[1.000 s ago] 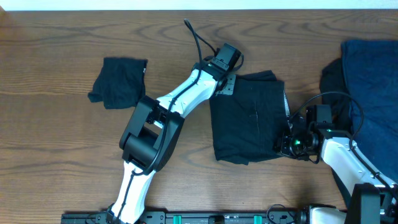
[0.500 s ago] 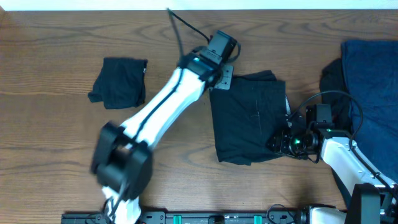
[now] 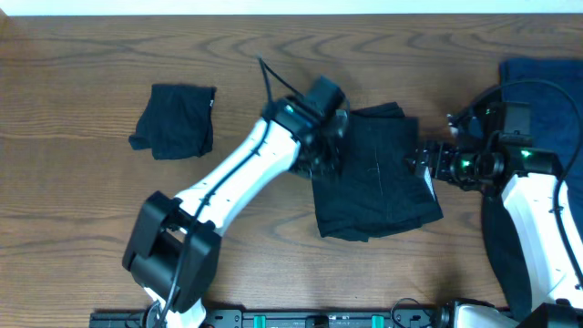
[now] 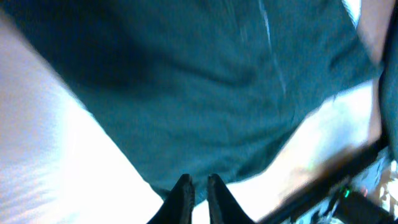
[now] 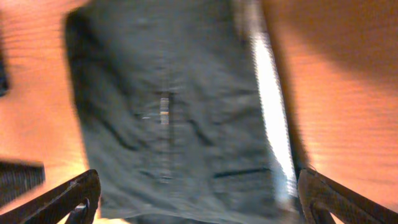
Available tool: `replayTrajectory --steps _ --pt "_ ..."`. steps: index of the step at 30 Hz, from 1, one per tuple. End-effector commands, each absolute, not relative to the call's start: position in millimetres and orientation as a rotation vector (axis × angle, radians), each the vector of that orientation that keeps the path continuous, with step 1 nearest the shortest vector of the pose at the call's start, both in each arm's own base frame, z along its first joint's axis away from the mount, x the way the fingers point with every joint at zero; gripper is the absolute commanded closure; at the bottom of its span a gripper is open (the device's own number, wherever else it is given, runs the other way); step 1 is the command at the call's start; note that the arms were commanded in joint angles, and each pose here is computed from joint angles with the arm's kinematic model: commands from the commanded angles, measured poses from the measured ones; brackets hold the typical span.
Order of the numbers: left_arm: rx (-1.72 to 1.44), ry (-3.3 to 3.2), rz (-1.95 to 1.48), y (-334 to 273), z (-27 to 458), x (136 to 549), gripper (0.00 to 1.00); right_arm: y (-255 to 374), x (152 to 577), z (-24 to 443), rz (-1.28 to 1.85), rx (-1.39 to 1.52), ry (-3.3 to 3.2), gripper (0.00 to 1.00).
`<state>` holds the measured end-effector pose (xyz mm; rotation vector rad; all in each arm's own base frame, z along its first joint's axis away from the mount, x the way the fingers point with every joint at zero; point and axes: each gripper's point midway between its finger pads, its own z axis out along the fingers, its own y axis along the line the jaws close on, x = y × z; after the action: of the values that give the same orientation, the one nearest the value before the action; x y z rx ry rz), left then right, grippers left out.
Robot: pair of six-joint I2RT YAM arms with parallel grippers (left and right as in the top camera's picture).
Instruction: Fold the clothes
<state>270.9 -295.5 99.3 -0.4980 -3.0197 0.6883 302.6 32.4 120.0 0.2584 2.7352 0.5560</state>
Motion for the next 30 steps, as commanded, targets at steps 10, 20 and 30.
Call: replayTrajectory --steps 10,20,30 --pt "-0.538 -2.859 0.657 -308.5 51.7 209.8 0.90 -11.1 299.0 108.6 0.216 0.323 2.776 0.01" --pt "-0.404 -2.910 0.731 -316.4 32.8 218.0 0.90 -11.1 299.0 108.6 0.216 0.323 2.776 0.01" --pt "-0.338 -2.943 0.559 -297.2 8.1 217.1 0.89 -11.1 299.0 108.7 0.217 0.323 2.776 0.01"
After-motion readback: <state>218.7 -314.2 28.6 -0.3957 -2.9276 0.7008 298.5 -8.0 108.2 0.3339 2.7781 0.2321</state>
